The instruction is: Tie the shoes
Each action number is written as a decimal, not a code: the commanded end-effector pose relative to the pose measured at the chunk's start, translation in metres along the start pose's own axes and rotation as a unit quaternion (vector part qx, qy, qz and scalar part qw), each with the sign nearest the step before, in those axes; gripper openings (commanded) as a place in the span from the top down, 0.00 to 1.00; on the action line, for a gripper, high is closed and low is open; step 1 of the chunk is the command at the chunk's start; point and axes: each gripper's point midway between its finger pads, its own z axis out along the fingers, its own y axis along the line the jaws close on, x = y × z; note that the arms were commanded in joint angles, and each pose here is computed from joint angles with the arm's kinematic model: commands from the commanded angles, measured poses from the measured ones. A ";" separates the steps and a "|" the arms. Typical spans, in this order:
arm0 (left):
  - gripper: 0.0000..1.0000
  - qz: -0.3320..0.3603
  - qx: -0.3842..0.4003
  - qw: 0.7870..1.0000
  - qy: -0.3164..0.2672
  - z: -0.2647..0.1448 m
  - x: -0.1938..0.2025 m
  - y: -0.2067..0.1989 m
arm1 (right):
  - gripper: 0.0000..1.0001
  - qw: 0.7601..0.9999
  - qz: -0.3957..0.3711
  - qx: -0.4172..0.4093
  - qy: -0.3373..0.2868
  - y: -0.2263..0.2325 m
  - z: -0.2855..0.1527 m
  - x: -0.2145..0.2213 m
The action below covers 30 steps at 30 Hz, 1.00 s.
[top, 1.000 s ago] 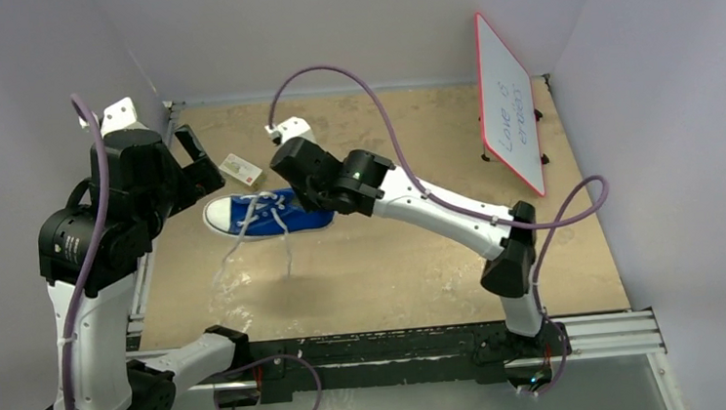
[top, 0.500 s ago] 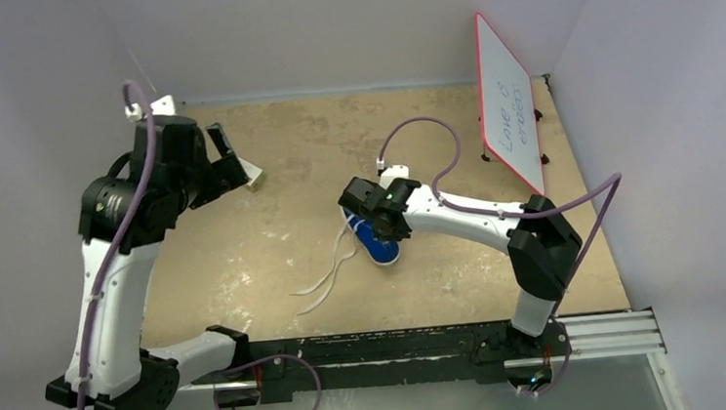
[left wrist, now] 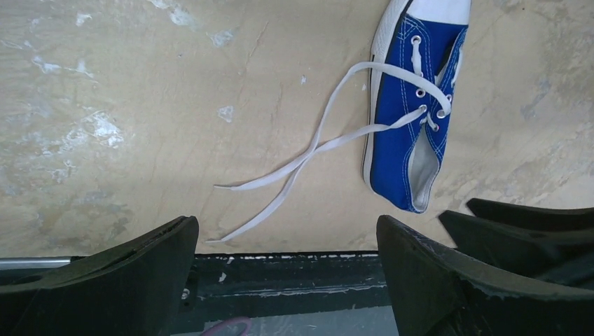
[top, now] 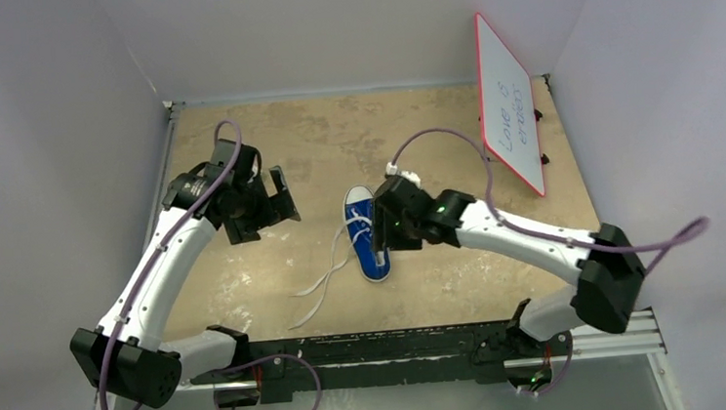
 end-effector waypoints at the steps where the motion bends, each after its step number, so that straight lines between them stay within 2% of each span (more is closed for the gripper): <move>1: 0.01 -0.014 0.036 0.999 -0.034 -0.001 -0.013 -0.016 | 0.36 0.983 -0.118 -0.140 -0.029 0.013 -0.031 -0.034; 3: 0.01 -0.014 0.004 0.998 -0.054 -0.008 -0.020 -0.004 | 0.33 0.944 -0.238 -0.223 -0.039 0.039 -0.046 -0.038; 5: 0.01 -0.009 -0.031 0.996 -0.085 -0.024 -0.032 0.008 | 0.32 0.895 -0.350 -0.277 -0.015 0.058 -0.052 -0.024; 7: 0.01 -0.009 -0.072 0.990 -0.124 -0.044 -0.046 0.023 | 0.35 0.834 -0.461 -0.302 -0.001 0.069 -0.045 -0.011; 9: 0.01 -0.012 -0.102 0.982 -0.160 -0.065 -0.058 0.034 | 0.34 0.783 -0.536 -0.316 0.009 0.077 -0.026 0.004; 11: 0.01 -0.022 -0.120 0.974 -0.193 -0.085 -0.067 0.042 | 0.29 0.741 -0.589 -0.323 0.000 0.088 -0.012 0.011; 15: 0.01 -0.045 -0.111 0.962 -0.246 -0.119 -0.077 0.046 | 0.30 0.721 -0.622 -0.303 -0.021 0.117 0.022 0.012; 17: 0.01 -0.053 -0.112 0.957 -0.263 -0.132 -0.079 0.049 | 0.31 0.703 -0.639 -0.312 -0.018 0.129 0.034 0.023; 21: 0.01 -0.057 -0.125 0.954 -0.268 -0.143 -0.075 0.058 | 0.34 0.644 -0.694 -0.322 -0.030 0.148 0.046 0.053; 24: 0.01 -0.064 -0.126 0.954 -0.266 -0.147 -0.068 0.063 | 0.41 0.595 -0.715 -0.366 -0.020 0.151 0.046 0.076; 30: 0.01 -0.073 -0.127 0.952 -0.269 -0.157 -0.061 0.069 | 0.49 0.565 -0.730 -0.384 -0.002 0.144 0.058 0.093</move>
